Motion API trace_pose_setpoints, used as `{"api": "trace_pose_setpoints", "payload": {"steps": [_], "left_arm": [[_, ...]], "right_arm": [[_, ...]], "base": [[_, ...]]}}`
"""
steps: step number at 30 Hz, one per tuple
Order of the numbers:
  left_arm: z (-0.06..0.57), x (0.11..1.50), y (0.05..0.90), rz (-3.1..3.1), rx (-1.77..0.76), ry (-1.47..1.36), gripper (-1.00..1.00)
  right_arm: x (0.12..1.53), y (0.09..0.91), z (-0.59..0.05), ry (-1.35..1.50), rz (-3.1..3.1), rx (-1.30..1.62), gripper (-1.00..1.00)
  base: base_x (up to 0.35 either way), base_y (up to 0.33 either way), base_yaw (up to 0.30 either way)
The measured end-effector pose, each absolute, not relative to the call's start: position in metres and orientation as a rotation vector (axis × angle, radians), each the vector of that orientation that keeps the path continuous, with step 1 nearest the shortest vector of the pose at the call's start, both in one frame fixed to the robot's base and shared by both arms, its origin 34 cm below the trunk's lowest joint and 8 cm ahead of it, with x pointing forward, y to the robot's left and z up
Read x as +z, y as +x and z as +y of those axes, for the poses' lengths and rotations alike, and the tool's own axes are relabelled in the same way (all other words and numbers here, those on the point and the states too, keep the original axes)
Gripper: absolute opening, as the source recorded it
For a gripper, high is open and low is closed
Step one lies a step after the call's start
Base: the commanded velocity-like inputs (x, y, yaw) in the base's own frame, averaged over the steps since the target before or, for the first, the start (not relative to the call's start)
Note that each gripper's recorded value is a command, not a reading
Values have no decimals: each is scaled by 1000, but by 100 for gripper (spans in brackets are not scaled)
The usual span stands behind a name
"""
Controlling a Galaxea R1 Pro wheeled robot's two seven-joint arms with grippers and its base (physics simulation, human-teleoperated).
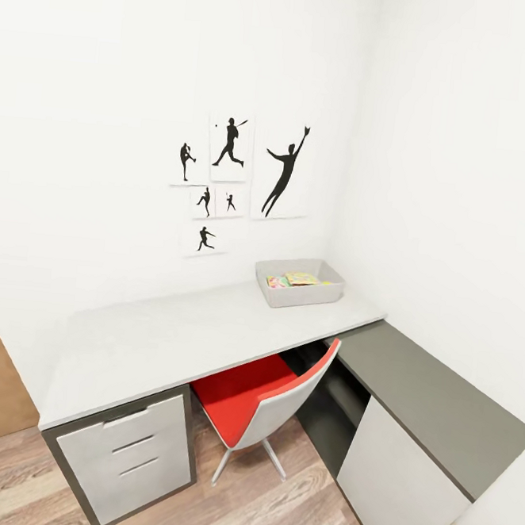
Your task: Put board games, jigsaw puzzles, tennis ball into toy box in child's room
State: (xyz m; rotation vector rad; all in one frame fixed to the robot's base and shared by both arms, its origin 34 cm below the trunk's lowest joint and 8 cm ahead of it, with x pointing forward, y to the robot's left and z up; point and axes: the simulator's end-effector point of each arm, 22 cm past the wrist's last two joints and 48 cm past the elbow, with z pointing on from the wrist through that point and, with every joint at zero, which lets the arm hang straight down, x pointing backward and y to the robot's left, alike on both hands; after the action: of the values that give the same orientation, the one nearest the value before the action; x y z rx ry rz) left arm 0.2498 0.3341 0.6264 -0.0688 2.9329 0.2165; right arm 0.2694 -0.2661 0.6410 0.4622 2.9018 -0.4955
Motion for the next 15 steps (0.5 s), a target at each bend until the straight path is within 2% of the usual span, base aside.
{"api": "trace_pose_setpoints", "payload": {"steps": [6,15], "left_arm": [[333,624,233,2950,214,-65,100],[328,624,231,2954,198,-64,100]], "right_arm": [[637,229,-277,453,2933,-540,100],[635,215,-277,443,2951,-546,100]], "base": [[0,0,0],[0,0,0]]}}
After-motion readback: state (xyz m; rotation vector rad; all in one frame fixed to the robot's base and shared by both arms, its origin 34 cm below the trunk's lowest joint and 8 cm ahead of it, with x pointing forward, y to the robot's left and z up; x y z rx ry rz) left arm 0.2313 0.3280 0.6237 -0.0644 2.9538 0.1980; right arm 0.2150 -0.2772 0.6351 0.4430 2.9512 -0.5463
